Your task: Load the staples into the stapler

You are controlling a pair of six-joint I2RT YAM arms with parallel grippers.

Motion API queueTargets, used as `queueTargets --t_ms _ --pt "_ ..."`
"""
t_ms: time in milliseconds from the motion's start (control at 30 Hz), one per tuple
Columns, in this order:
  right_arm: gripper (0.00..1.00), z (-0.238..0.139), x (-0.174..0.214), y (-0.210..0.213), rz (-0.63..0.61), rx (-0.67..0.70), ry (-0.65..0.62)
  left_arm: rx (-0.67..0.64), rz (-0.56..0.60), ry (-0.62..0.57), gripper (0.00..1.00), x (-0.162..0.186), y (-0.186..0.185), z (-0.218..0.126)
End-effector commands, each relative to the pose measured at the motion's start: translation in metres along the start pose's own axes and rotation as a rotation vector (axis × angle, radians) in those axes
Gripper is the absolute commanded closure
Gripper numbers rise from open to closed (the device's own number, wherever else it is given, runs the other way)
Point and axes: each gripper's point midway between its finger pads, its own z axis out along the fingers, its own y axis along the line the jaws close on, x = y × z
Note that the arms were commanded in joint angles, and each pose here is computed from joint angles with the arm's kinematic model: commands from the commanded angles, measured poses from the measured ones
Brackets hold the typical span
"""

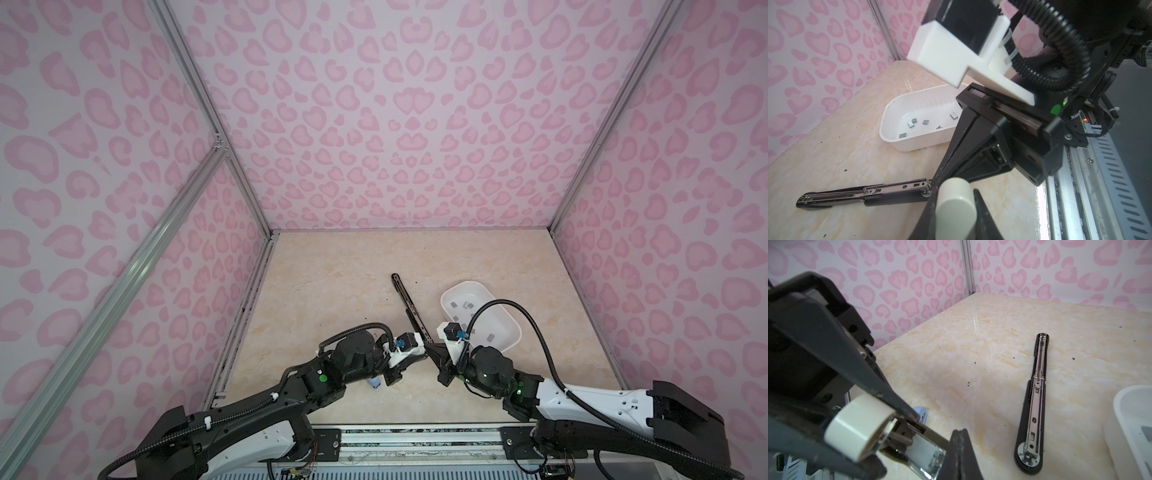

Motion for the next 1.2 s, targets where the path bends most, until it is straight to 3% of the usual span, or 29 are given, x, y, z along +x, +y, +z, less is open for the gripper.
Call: queueTargets --t_ms 0,867,1167 --pt "0.99 0.003 -0.007 0.021 0.005 -0.082 -0.034 -0.038 0.020 -0.113 0.96 -0.026 0.007 -0.005" --pt "0.95 0.012 -0.003 0.063 -0.006 -0.267 -0.058 -0.091 0.000 -0.252 0.96 -0.041 0.010 -0.031" --pt "0.69 -0.006 0.004 0.008 -0.056 -0.046 -0.045 -0.069 0.005 -0.265 0.96 -0.041 0.006 -0.031"
